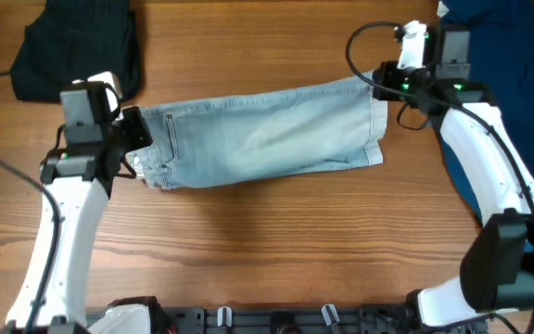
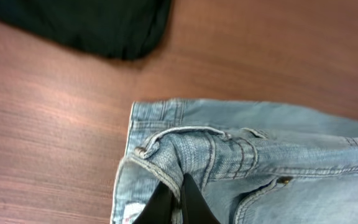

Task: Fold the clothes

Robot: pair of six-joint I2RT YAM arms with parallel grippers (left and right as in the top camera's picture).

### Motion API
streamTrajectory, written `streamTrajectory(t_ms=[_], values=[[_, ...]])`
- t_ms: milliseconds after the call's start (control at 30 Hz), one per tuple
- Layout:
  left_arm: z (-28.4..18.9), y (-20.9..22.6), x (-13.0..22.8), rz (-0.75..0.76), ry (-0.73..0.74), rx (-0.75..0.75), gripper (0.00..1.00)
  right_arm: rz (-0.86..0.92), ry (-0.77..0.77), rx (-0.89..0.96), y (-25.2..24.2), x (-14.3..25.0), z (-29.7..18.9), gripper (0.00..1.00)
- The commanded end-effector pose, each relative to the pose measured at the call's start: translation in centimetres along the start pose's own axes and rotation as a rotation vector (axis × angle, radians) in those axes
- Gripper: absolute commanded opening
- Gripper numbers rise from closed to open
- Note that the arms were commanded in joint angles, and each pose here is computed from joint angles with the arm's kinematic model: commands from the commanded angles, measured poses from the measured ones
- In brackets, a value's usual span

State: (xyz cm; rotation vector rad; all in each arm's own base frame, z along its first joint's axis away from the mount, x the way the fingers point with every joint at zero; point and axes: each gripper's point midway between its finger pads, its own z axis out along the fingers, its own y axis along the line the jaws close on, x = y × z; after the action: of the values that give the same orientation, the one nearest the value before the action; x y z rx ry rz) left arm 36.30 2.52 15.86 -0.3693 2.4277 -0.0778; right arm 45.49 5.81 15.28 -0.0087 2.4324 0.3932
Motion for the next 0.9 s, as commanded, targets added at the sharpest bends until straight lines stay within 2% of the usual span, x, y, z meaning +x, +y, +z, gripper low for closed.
streamTrajectory(t_ms=[0,233,400,667,867], values=[[-0.8,0.3,-1.5,-0.012,-0.049,-0.018,0.04,0.010,-0.021,0.032,-0.3,-0.8,-1.2,0.05],[-6.0,-0.3,-3.4,-0.040,-0.190,0.022,0.04,0.022,0.009,0.048,0.5,0.4,-5.6,0.04],[-7.7,-0.1,-2.5,-0.058,-0.184,0.021,0.04,0.047,0.105,0.068,0.5,3.1,-7.2,0.04],[-5.6,1.6,-0.9,-0.060,-0.093,-0.076,0.04,0.058,0.130,0.071,0.4,3.6,-7.0,0.04],[0.2,2.1,-0.8,-0.056,-0.022,-0.125,0.04,0.068,0.158,0.074,-0.8,3.8,-2.7,0.04]])
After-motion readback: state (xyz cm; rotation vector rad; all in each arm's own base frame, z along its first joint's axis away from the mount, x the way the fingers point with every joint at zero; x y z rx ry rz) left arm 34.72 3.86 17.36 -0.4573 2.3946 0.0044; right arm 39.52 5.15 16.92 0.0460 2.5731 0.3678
